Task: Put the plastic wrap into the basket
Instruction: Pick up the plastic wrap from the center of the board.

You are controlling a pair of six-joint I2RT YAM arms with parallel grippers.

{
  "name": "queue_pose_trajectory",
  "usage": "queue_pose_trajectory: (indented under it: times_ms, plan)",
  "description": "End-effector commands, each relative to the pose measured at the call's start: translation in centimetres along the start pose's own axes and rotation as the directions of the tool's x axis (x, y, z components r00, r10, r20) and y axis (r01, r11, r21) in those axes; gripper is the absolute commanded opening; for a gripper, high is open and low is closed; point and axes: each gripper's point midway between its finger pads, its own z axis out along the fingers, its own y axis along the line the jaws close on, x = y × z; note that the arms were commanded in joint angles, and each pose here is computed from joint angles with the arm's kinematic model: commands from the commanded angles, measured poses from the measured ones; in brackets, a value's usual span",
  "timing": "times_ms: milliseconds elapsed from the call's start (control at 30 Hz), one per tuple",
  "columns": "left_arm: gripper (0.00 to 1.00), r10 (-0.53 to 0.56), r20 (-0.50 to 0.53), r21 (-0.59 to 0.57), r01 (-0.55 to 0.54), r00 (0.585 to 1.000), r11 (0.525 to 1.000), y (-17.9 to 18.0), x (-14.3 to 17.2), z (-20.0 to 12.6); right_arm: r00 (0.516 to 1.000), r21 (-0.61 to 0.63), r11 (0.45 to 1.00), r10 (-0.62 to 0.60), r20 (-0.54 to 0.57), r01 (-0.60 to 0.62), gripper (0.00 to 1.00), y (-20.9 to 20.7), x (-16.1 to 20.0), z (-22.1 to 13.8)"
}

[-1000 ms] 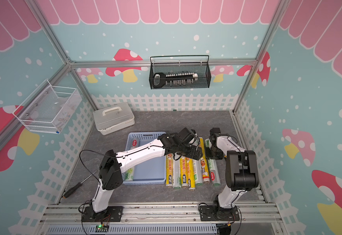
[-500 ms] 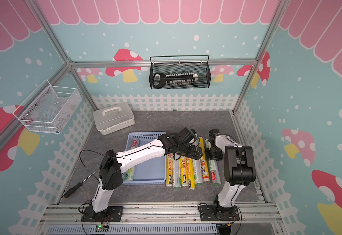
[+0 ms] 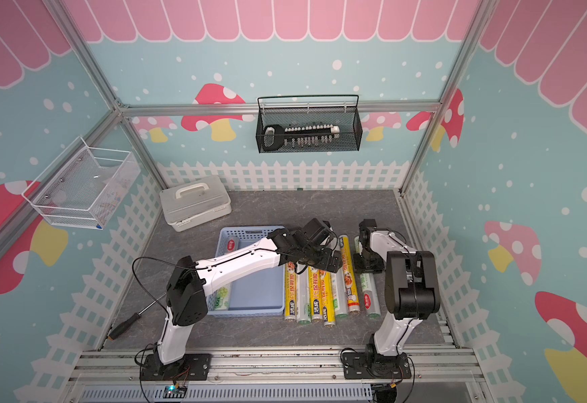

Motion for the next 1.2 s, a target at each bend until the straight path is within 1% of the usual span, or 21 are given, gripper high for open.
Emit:
queue_pose_trajectory:
  times_ms: [0, 67, 133, 233, 333, 433, 533, 767, 933, 1000, 1100, 1167]
  plan:
    - [0.99, 0.012, 0.038, 0.002, -0.013, 0.999, 1.000, -0.2, -0.8, -2.0, 0.996, 0.060, 0.998, 0.013, 0.083, -0.018, 0.32, -1.4, -1.0, -3.3]
    - [0.99, 0.012, 0.050, -0.013, -0.011, 0.999, 1.000, 0.1, -1.0, -2.4, 0.994, 0.072, 0.997, 0.016, 0.104, -0.024, 0.27, -1.8, -1.0, -4.6]
    - [0.99, 0.018, 0.071, -0.024, -0.016, 0.997, 1.000, 0.3, -1.3, -2.9, 0.990, 0.074, 0.997, 0.019, 0.137, -0.030, 0.26, -2.0, -1.0, -6.0]
    - [0.99, 0.029, 0.109, -0.051, -0.023, 0.994, 0.998, 0.6, -1.9, -4.0, 0.981, 0.058, 0.998, 0.023, 0.194, -0.035, 0.22, -1.9, -1.1, -8.3]
    - [0.99, 0.031, 0.153, -0.099, -0.016, 0.988, 0.995, 1.5, -2.4, -5.4, 0.963, 0.026, 0.999, 0.033, 0.267, -0.041, 0.21, -1.7, -1.3, -11.0]
    - [0.99, 0.025, 0.200, -0.140, 0.003, 0.979, 0.990, 2.7, -2.8, -6.5, 0.940, -0.062, 0.998, 0.052, 0.337, -0.033, 0.19, -0.4, -1.7, -13.3]
    - [0.99, 0.007, 0.243, -0.155, 0.032, 0.970, 0.987, 3.6, -3.1, -7.9, 0.920, -0.158, 0.987, 0.079, 0.383, -0.020, 0.18, 1.0, -1.8, -15.1]
    - [0.99, -0.028, 0.363, -0.114, 0.075, 0.932, 0.991, 5.2, -3.6, -11.2, 0.896, -0.321, 0.947, 0.144, 0.420, -0.001, 0.17, 3.5, -1.6, -17.8]
    - [0.99, -0.062, 0.425, -0.084, 0.107, 0.903, 0.991, 6.3, -4.1, -12.8, 0.871, -0.440, 0.898, 0.201, 0.448, 0.019, 0.17, 5.3, -1.5, -19.4]
    - [0.99, -0.078, 0.444, -0.083, 0.128, 0.893, 0.988, 6.8, -4.2, -13.4, 0.858, -0.503, 0.864, 0.234, 0.457, 0.032, 0.17, 6.2, -1.6, -20.3]
    - [0.99, -0.095, 0.471, -0.096, 0.158, 0.877, 0.983, 8.0, -4.2, -14.2, 0.846, -0.626, 0.778, 0.294, 0.445, 0.059, 0.17, 8.4, -1.9, -21.3]
    - [0.99, -0.110, 0.488, -0.107, 0.184, 0.866, 0.977, 9.0, -4.2, -14.8, 0.838, -0.681, 0.727, 0.320, 0.443, 0.082, 0.16, 9.8, -2.1, -21.8]
